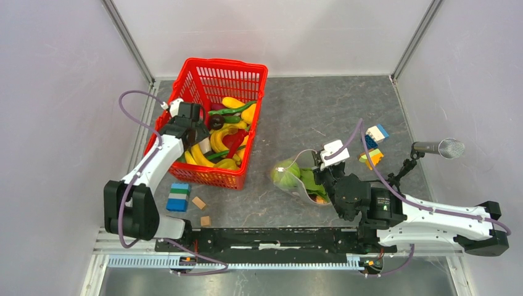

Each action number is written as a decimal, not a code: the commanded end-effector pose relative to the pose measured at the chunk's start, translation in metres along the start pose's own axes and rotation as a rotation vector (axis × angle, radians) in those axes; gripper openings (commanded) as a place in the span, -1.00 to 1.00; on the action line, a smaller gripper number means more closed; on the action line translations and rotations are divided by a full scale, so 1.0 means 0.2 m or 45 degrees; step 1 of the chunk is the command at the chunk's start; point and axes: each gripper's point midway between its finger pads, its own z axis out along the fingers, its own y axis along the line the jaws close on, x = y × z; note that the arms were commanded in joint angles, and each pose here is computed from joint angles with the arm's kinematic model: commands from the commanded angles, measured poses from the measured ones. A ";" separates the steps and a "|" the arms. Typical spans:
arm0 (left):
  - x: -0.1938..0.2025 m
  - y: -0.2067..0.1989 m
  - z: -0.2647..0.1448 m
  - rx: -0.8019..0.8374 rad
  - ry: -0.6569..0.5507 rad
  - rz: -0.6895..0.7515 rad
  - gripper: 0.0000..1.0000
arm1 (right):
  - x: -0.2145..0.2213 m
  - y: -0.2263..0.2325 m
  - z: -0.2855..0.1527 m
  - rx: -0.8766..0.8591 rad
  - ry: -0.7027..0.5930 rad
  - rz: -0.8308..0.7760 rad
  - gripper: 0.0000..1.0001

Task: Place the food in the zip-top bag and seal the zipper
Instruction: Pick up the fake fruit from the bin, then adjust the zipper food storage bag at the center of the board, then place the fake fruit in the zipper food storage bag.

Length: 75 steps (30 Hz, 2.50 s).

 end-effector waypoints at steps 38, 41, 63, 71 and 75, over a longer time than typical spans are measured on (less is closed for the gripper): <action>-0.50 -0.17 -0.90 0.687 -0.490 -0.067 -0.96 | -0.26 -0.26 -0.06 0.259 -0.096 0.119 -1.00; -0.51 -0.22 -0.94 0.754 -0.474 -0.050 -0.95 | -0.32 -0.31 -0.08 0.274 -0.113 0.120 -1.00; -0.47 -0.31 -1.10 0.930 -0.404 0.139 -0.95 | -0.05 0.32 0.28 -0.251 0.171 -0.029 -1.00; -0.50 -0.38 -1.37 1.177 -0.459 0.123 -0.95 | 0.00 0.35 0.34 -0.333 0.192 0.049 -1.00; -0.53 -0.43 -1.48 1.223 -0.526 0.058 -0.96 | 0.02 0.35 0.33 -0.332 0.169 0.131 -1.00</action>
